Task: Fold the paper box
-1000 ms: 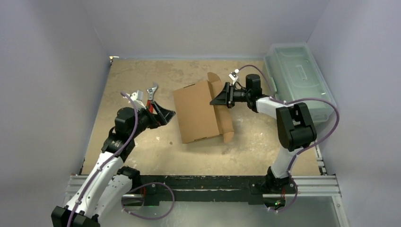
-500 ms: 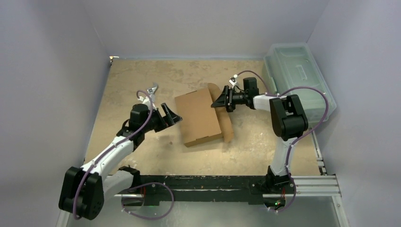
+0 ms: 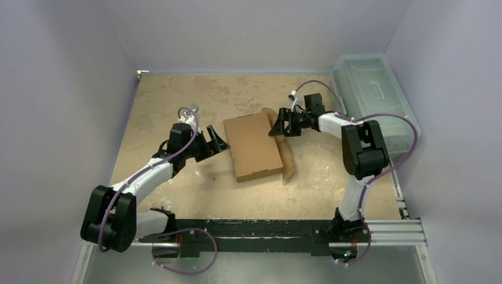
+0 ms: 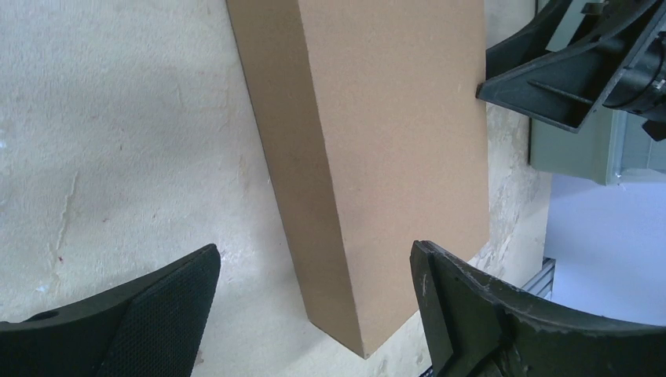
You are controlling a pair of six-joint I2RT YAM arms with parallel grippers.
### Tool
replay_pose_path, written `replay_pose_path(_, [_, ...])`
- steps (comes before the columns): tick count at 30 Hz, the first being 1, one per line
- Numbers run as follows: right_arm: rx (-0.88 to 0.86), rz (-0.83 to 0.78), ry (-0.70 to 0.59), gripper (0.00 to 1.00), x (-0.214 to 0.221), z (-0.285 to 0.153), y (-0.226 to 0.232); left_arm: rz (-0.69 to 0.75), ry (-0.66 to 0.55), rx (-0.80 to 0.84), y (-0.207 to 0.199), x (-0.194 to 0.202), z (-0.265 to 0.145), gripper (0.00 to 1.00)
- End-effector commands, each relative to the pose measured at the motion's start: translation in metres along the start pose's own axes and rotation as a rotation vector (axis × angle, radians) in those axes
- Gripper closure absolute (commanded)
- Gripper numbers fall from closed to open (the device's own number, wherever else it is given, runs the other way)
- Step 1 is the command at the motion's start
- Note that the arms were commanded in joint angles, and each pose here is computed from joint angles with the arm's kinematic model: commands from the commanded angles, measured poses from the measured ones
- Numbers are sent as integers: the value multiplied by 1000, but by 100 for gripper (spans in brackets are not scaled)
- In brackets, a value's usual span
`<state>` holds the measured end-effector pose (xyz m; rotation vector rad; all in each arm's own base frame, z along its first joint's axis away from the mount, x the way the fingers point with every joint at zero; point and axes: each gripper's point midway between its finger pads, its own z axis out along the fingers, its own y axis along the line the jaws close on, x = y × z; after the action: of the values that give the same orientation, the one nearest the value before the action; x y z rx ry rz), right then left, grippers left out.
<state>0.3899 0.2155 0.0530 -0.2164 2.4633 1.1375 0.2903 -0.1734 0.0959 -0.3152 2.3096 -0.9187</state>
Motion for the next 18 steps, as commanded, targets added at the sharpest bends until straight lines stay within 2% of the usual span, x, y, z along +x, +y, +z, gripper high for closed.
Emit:
replay_pose_path(1, [141, -240, -82, 16, -29, -33, 0, 70, -55, 24, -17, -25, -4, 10])
replay_pose_path(5, [179, -362, -124, 16, -35, -56, 10, 78, -73, 20, -19, -30, -6, 12])
replay_pose_path(11, [211, -548, -145, 19, -31, -85, 24, 51, -56, 12, -15, -25, -4, 22])
replay_pose_path(13, [201, -627, -136, 30, -24, -88, 30, 41, -51, 8, -14, -24, -2, 30])
replay_pose_path(16, [257, -682, -105, 66, -14, -87, 21, 32, -37, -5, -12, -25, 4, 50])
replay_pose_path(18, [272, -685, -72, 81, -8, -84, 14, 27, -11, -44, -4, -23, 9, 65])
